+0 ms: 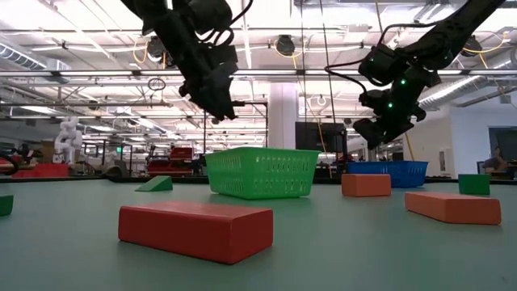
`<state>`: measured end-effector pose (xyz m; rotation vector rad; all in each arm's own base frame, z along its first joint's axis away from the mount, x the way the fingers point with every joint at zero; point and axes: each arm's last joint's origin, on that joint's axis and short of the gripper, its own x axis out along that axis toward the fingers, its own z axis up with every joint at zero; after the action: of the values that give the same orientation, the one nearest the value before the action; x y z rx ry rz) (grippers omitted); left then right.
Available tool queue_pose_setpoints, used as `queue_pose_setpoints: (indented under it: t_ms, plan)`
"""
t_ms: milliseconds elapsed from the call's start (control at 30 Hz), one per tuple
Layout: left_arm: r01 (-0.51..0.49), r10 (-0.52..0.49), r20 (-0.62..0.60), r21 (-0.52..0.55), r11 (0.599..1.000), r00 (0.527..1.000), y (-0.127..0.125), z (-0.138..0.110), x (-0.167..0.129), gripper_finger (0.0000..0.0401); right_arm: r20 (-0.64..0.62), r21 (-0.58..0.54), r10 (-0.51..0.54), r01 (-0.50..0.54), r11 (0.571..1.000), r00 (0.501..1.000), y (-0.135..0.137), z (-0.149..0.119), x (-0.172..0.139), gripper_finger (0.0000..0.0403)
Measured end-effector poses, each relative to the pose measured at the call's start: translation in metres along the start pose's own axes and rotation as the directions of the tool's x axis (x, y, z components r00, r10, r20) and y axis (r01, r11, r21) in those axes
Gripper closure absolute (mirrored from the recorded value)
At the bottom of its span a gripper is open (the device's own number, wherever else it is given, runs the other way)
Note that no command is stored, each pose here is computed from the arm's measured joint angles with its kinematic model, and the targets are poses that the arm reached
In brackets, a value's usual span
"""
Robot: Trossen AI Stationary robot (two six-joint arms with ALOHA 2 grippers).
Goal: Sort & place blocks by color
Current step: Put the green block into the green bin
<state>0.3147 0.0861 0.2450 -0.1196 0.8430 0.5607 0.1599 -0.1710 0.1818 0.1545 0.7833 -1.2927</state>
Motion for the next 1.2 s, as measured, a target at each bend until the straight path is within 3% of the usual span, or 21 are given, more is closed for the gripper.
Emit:
queue_pose_setpoints:
  t_ms: [100, 233, 333, 433, 567, 633, 767, 967, 1200]
  plan:
    - [-0.013, 0.013, -0.029, 0.007, 1.000, 0.999, 0.005, -0.003, -0.011, 0.0171, 0.005, -0.023, 0.040, -0.040, 0.999, 0.999, 0.003, 0.000, -0.001, 0.0136]
    - [-0.037, 0.037, -0.090, -0.004, 0.999, 0.995, 0.013, -0.010, -0.030, 0.0171, 0.053, -0.030, 0.272, -0.271, 0.962, 0.961, 0.014, 0.006, -0.005, 0.0130]
    - [-0.051, 0.048, -0.141, -0.019, 0.999, 0.989, 0.017, -0.016, -0.042, 0.0171, 0.117, -0.046, 0.472, -0.470, 0.881, 0.874, 0.026, 0.013, -0.013, 0.0132]
    - [-0.073, 0.067, -0.149, -0.039, 0.997, 0.987, 0.019, -0.017, -0.044, 0.0171, 0.143, -0.092, 0.607, -0.600, 0.794, 0.781, 0.039, 0.015, -0.023, 0.0137]
    - [-0.092, 0.091, -0.116, -0.008, 0.996, 0.989, 0.024, -0.013, -0.042, 0.0171, 0.109, -0.223, 0.714, -0.683, 0.695, 0.691, 0.056, 0.010, -0.036, 0.0139]
    - [-0.097, 0.097, -0.101, 0.006, 0.995, 0.990, 0.028, -0.011, -0.040, 0.0171, 0.090, -0.253, 0.735, -0.698, 0.669, 0.672, 0.063, 0.007, -0.043, 0.0140]
    - [-0.151, 0.148, -0.099, -0.029, 0.988, 0.984, 0.039, -0.009, -0.038, 0.0171, 0.062, -0.218, 0.703, -0.678, 0.702, 0.708, 0.071, 0.000, -0.050, 0.0140]
    - [-0.176, 0.174, -0.089, -0.015, 0.984, 0.981, 0.050, -0.007, -0.035, 0.0171, -0.125, -0.260, 0.585, -0.596, 0.760, 0.801, 0.076, -0.023, -0.060, 0.0140]
    - [-0.188, 0.188, 0.011, 0.026, 0.982, 0.982, 0.060, 0.007, -0.036, 0.0171, -0.378, -0.176, 0.419, -0.509, 0.843, 0.825, 0.060, -0.013, -0.090, 0.0140]
